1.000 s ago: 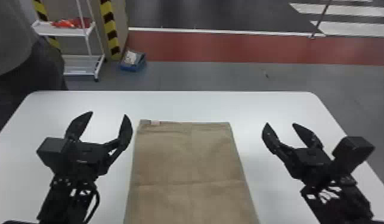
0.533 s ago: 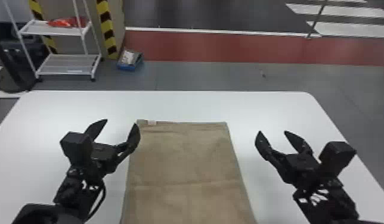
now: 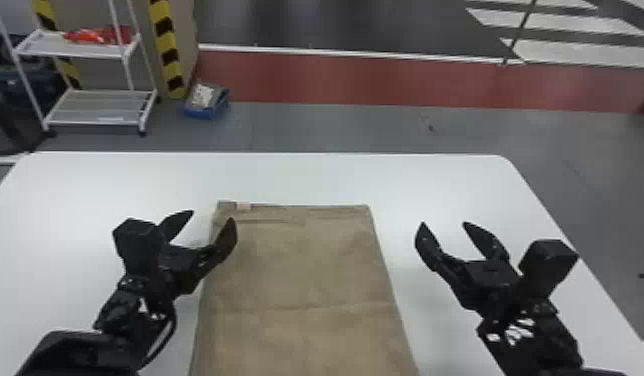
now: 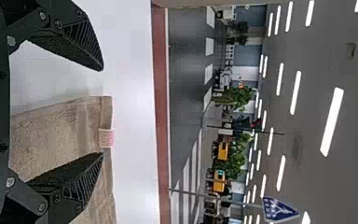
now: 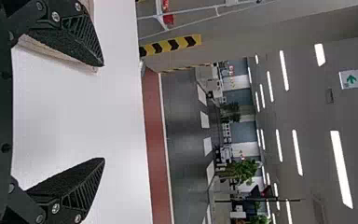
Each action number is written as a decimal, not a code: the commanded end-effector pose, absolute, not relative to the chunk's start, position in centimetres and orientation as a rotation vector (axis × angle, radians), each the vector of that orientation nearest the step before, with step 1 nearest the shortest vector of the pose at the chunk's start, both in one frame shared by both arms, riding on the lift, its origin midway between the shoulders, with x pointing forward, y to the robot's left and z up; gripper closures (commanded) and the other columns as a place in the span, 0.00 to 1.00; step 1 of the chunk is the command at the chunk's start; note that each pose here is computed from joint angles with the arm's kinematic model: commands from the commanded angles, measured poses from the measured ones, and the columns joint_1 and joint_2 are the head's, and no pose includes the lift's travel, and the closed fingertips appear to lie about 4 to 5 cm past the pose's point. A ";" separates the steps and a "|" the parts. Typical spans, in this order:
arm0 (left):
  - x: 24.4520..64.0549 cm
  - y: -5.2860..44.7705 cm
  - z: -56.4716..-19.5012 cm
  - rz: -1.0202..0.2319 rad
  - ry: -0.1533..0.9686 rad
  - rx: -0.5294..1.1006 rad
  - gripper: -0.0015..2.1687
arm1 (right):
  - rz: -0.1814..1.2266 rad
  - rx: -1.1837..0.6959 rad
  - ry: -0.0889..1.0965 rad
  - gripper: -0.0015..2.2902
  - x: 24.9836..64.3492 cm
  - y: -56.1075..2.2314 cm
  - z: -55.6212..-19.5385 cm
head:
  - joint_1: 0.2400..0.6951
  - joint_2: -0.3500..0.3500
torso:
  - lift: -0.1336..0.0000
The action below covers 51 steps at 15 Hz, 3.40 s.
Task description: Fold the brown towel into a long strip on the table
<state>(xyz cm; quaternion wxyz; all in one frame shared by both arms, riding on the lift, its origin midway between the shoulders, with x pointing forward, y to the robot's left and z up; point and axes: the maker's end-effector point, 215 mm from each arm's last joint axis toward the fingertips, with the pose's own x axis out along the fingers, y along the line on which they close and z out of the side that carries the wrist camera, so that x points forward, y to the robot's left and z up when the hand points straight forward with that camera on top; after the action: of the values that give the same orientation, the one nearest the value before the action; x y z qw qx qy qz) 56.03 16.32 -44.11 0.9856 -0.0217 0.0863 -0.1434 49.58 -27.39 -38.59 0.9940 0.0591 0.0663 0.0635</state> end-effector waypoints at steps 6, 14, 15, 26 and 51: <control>56.5 15.1 -45.5 -0.280 0.199 -0.025 0.17 | 0.119 0.118 0.104 0.08 49.3 -27.9 -38.0 | 1.00 0.32 | 0.08; 56.4 15.6 -46.1 -0.265 0.210 -0.013 0.24 | 0.117 0.125 0.096 0.08 49.9 -28.1 -38.1 | 1.00 0.31 | 0.08; 56.5 15.7 -46.0 -0.264 0.208 -0.010 0.24 | 0.118 0.127 0.096 0.08 49.9 -28.0 -38.1 | 1.00 0.31 | 0.08; 56.4 16.7 -45.4 -0.227 0.180 -0.010 0.63 | 0.115 0.135 0.089 0.08 50.0 -28.0 -38.3 | 1.00 0.33 | 0.08; 52.3 13.3 -44.6 -0.237 0.225 0.046 0.48 | 0.117 0.144 0.085 0.08 49.2 -27.9 -38.2 | 1.00 0.29 | 0.08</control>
<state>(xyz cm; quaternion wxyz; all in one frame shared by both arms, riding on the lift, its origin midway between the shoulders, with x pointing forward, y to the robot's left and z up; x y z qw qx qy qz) 52.69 13.64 -44.79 0.9868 0.0234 0.1128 -0.1137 49.21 -27.86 -38.18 0.9947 0.0722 0.0422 0.0595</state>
